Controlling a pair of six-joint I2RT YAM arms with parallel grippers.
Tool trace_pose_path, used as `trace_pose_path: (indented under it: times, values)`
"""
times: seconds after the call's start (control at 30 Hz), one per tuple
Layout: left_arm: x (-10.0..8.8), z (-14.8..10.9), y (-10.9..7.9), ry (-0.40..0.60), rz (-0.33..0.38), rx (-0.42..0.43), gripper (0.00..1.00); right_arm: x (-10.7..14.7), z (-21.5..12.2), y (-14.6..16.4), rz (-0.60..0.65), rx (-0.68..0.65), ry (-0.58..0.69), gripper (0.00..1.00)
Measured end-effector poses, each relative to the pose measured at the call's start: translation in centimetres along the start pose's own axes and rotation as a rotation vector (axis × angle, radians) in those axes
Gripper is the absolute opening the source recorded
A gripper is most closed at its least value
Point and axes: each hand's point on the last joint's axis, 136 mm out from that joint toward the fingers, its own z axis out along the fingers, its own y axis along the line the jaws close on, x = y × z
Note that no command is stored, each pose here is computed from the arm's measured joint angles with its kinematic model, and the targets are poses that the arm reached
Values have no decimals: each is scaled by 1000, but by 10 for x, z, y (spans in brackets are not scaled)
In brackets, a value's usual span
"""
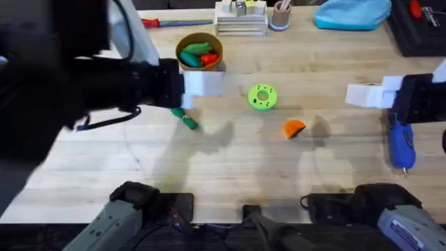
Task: Pick up the gripper from the table and insert it into the empty holder that is missing its gripper. Then pick up a screw, insert it into the mounting hole, and use the screwdriver to tighten it. Finally, clean up the table by picking up the vegetable and placing it into the bucket.
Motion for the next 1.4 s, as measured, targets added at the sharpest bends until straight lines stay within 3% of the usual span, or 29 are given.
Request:
trace_pose_path:
  times: [0.03, 0.07, 0.2, 0.3, 0.53, 0.67, 0.83, 1.03, 1.17, 1.4]
  values:
    - [-5, -8, -12, -43, 41, 28, 937, 0, 0, 0, 0, 0, 0, 992]
    - [-8, -14, -23, -78, 77, 56, 978, 0, 0, 0, 0, 0, 0, 991]
    - [-18, -37, -57, -200, 192, 149, 993, 0, 0, 0, 0, 0, 0, 991]
    - [-28, -47, -66, -265, 227, 177, 992, 0, 0, 0, 0, 0, 0, 991]
    - [-31, -48, -68, -282, 234, 180, 993, 0, 0, 0, 0, 0, 0, 991]
    - [-33, -47, -61, -288, 234, 140, 993, 0, 0, 0, 0, 0, 0, 991]
    - [-38, -45, -62, -321, 348, 124, 993, 0, 0, 0, -2, 0, 0, 992]
    - [-53, -34, -69, -470, 474, 155, 993, 0, 0, 0, -3, 0, 0, 991]
    - [-33, -22, -65, -565, 530, 189, 993, 0, 0, 0, -3, 0, 0, 991]
    - [24, 1, -40, -677, 556, 229, 993, 0, 0, 0, -3, 0, 0, 991]
